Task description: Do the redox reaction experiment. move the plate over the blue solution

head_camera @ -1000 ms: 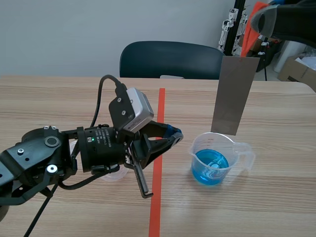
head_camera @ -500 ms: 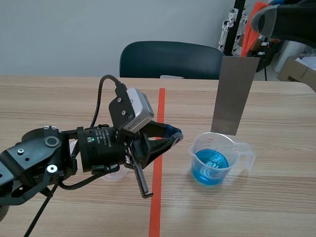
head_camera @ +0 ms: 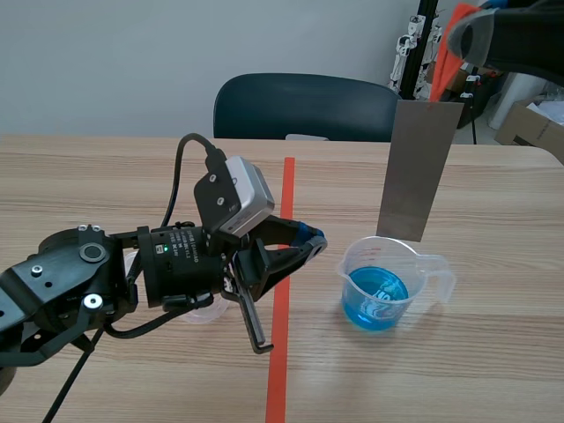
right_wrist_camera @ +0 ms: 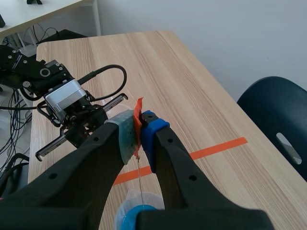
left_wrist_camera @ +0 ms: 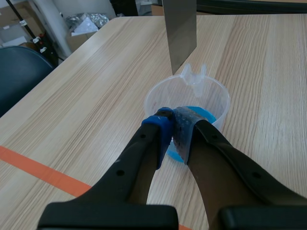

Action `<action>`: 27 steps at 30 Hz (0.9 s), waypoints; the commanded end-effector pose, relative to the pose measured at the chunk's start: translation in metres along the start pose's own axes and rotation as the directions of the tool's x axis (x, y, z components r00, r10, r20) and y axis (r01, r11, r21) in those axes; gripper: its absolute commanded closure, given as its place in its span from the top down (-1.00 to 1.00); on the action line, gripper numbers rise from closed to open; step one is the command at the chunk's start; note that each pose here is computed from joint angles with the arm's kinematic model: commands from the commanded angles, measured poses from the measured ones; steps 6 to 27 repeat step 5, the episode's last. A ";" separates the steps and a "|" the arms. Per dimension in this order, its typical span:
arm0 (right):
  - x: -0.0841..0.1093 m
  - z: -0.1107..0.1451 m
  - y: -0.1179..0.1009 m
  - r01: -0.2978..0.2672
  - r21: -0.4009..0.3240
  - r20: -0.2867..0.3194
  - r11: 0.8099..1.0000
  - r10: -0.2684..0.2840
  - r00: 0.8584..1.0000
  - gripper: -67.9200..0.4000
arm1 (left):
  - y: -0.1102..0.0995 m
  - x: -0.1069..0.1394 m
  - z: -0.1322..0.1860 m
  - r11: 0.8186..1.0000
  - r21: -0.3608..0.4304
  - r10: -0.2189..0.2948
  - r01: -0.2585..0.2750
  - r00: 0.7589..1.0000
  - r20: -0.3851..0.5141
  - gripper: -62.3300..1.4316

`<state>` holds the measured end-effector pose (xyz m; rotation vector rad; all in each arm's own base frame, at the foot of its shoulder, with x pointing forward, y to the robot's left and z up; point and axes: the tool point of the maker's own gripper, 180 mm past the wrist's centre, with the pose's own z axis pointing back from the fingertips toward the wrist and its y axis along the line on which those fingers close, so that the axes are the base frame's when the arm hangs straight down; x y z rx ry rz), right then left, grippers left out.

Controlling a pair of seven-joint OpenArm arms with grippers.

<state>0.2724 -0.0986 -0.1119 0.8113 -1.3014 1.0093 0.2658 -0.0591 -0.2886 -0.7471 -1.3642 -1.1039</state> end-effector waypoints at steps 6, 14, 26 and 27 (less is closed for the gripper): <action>0.012 0.001 -0.002 -0.019 -0.003 0.028 1.000 0.019 0.999 -0.98 | 0.005 0.016 -0.002 1.000 0.007 -0.013 0.013 0.998 0.056 -0.87; 0.012 0.001 -0.002 -0.019 -0.003 0.028 1.000 0.019 0.999 -0.98 | 0.005 0.016 -0.002 1.000 0.007 -0.013 0.013 0.998 0.056 -0.87; 0.012 0.001 -0.002 -0.019 -0.003 0.028 1.000 0.019 0.999 -0.98 | 0.005 0.016 -0.002 1.000 0.007 -0.013 0.013 0.998 0.056 -0.87; 0.012 0.001 -0.002 -0.019 -0.003 0.028 1.000 0.019 0.999 -0.98 | 0.005 0.016 -0.002 1.000 0.007 -0.013 0.013 0.998 0.056 -0.87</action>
